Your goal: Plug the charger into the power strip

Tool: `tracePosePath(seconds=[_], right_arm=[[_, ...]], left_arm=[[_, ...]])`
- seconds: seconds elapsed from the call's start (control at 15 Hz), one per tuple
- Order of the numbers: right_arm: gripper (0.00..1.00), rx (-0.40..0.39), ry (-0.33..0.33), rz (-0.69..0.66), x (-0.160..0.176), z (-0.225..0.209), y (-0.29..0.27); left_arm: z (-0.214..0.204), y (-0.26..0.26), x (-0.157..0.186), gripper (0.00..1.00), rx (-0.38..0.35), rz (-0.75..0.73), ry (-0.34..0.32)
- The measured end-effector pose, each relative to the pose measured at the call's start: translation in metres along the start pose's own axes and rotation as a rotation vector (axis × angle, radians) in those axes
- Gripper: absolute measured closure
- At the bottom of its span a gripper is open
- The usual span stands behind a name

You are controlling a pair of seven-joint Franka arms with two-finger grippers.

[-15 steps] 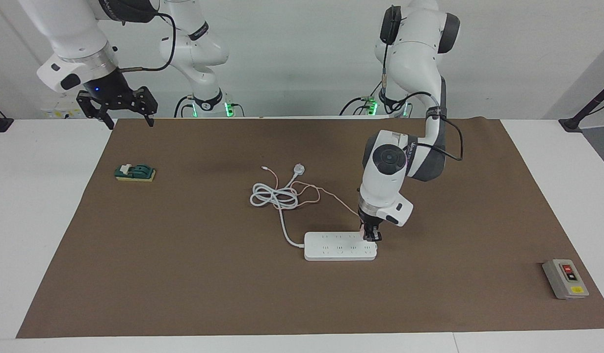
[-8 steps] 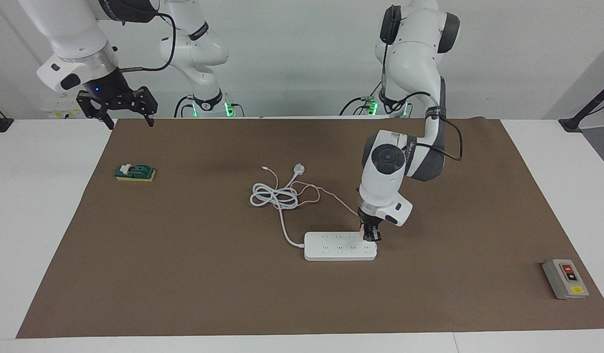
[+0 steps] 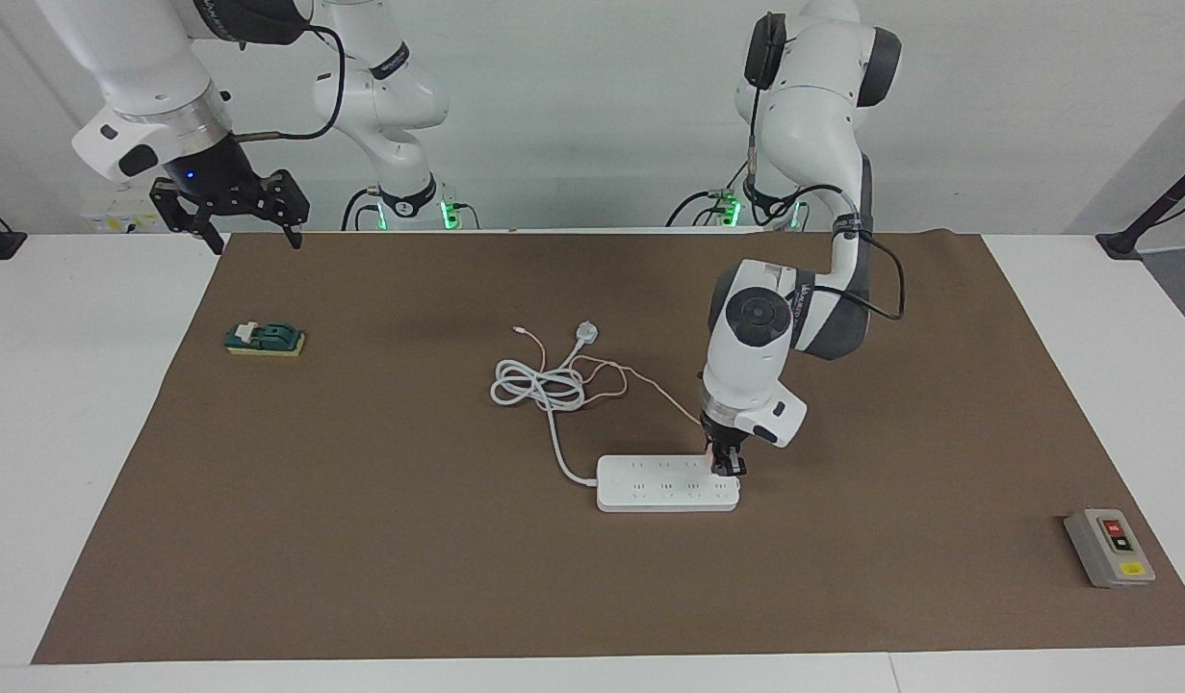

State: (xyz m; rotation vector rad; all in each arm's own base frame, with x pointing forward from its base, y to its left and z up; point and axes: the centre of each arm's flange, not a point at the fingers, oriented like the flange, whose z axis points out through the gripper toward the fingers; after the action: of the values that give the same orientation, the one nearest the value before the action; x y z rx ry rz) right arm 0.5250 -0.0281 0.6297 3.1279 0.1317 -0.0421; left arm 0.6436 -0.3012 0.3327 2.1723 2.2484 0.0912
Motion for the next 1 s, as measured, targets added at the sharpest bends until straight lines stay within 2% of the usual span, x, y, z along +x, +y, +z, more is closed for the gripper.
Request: tracePosePath(seconds=[0.4,0.73,1.0], right_arm=[[0.00,0.000,0.000,0.000,0.000,0.000,0.000],[0.00,0.000,0.000,0.000,0.000,0.000,0.000],[0.00,0.000,0.000,0.000,0.000,0.000,0.000]], left_arm=[[0.000,0.000,-0.001,0.69,0.003,0.008,0.004],[0.004,0.009,-0.006,0.69,0.050,0.016,0.035],[0.004,0.010,-0.008,0.69,0.058,0.026,0.042]])
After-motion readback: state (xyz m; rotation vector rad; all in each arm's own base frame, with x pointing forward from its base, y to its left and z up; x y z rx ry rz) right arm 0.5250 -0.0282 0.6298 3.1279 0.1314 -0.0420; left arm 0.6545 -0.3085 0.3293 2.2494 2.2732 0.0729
